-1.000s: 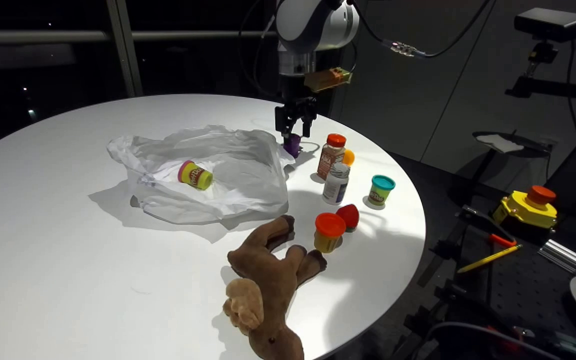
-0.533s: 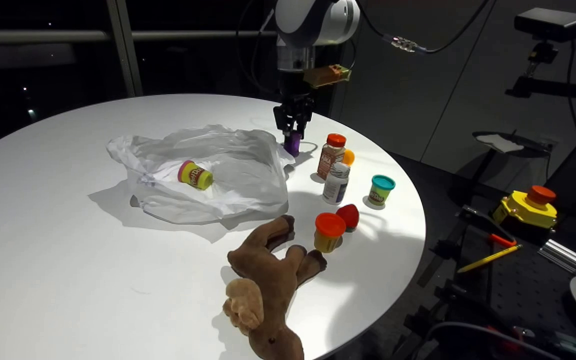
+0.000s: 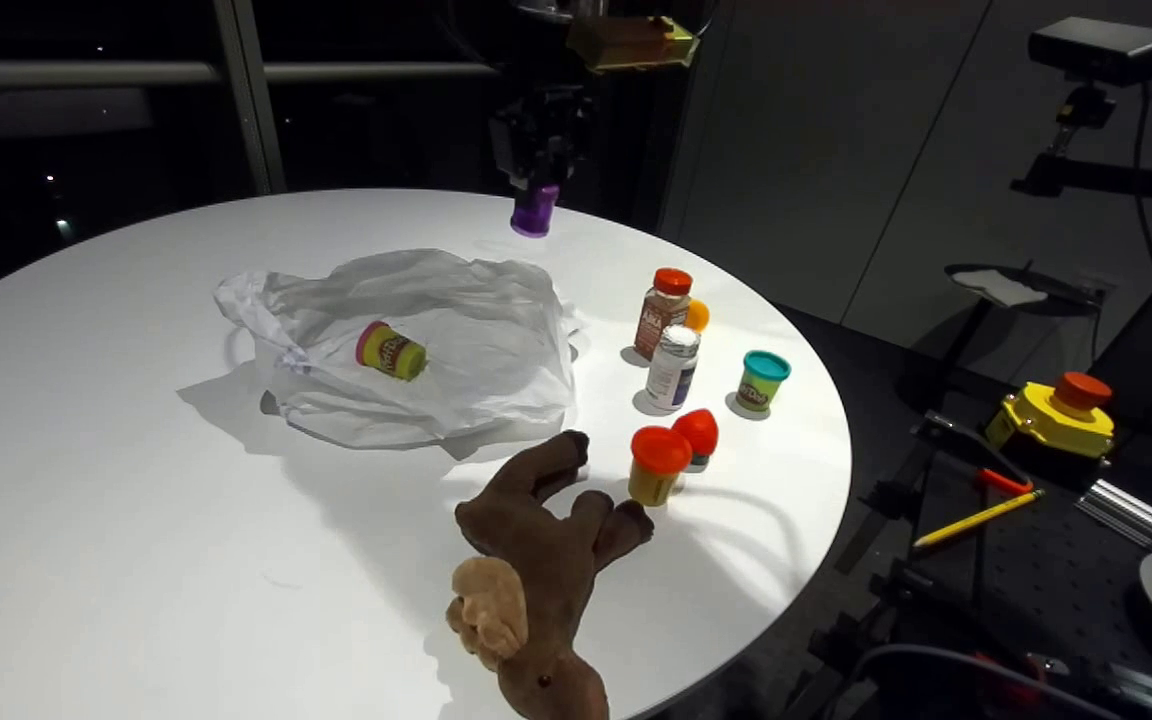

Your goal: Put the objects on the table in the plastic

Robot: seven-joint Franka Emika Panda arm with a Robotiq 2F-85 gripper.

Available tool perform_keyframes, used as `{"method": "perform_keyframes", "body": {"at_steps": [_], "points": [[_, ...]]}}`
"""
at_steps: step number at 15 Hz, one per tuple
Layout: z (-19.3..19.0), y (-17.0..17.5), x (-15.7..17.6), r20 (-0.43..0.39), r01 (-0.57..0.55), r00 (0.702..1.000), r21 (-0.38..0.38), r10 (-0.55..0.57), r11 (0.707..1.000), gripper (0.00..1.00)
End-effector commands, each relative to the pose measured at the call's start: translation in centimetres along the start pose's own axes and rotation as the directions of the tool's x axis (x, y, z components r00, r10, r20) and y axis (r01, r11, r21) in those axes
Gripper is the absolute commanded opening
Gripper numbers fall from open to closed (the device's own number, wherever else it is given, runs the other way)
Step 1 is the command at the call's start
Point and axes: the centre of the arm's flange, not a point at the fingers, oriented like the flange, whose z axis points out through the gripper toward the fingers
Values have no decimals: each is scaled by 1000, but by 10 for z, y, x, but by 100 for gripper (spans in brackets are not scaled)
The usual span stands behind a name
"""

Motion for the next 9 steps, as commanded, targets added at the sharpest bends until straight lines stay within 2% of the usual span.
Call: {"method": "perform_keyframes", "body": {"at_steps": [1,5,9], "points": [[-25,-68,-21,-39,23,999,-74,-26,997,20],[15,-123,-13,-2,101,995,-66,-102,993,20],[71,-139,-3,19,141,990,-74,-140,987,20]]}}
